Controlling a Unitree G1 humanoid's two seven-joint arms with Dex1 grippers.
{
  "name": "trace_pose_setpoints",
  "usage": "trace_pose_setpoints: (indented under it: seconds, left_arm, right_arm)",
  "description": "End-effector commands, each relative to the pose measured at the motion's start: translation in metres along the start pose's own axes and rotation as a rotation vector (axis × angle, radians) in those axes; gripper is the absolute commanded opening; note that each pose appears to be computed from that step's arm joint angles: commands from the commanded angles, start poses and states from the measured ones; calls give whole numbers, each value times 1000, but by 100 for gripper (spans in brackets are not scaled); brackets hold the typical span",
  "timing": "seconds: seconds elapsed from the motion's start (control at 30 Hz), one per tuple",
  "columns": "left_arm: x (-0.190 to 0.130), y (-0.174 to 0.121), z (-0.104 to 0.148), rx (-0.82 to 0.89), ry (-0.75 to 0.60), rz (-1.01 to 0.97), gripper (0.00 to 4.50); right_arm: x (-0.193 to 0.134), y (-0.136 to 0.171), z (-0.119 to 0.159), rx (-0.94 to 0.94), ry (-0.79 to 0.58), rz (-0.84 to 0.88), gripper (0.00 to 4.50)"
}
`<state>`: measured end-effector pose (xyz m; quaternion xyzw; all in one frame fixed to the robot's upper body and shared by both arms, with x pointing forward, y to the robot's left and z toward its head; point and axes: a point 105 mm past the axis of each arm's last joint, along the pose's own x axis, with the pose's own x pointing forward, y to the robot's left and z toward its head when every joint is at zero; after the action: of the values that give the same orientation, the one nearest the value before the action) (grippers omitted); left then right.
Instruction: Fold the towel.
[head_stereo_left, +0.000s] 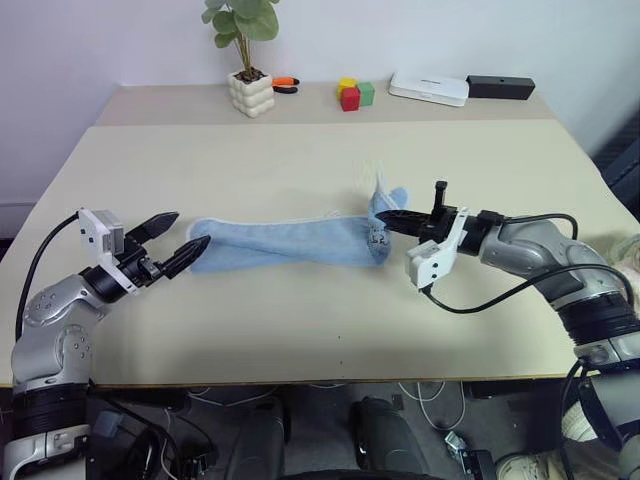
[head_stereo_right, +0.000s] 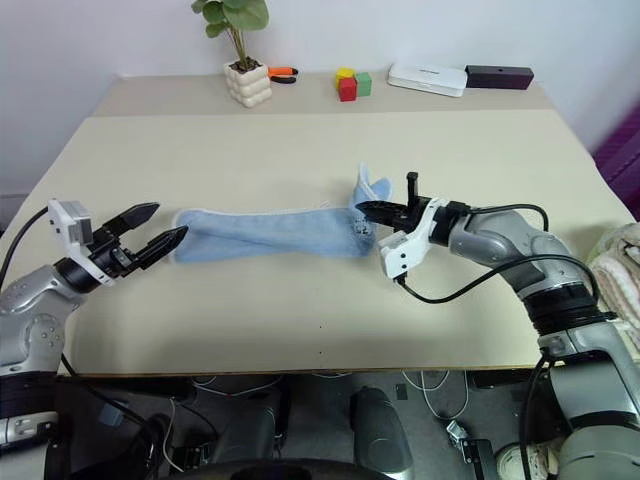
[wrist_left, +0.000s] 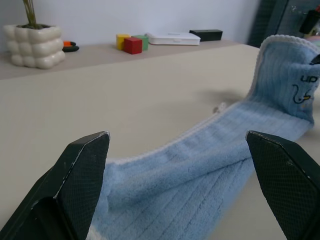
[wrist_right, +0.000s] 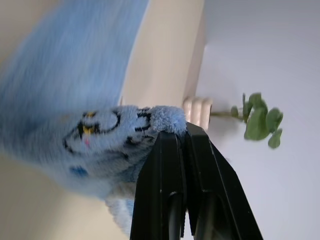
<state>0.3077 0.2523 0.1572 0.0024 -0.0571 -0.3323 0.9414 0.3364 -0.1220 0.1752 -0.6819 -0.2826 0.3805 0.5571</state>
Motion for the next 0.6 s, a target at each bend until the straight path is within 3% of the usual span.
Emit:
trace_pose_setpoints:
  seconds: [0.03,0.5,0.6]
  left_arm:
    - [1,-4,14,40,-43,-12,450]
    - [0,-8,15,44,-41,-14,450]
    - [-2,-8,15,43,-38,-10,450]
  right_arm:
    - [9,-7,15,47,-44,-52,3]
    - [60,12,38,223,-68,-108,3]
    - [70,21,33,372,-45,-81,93]
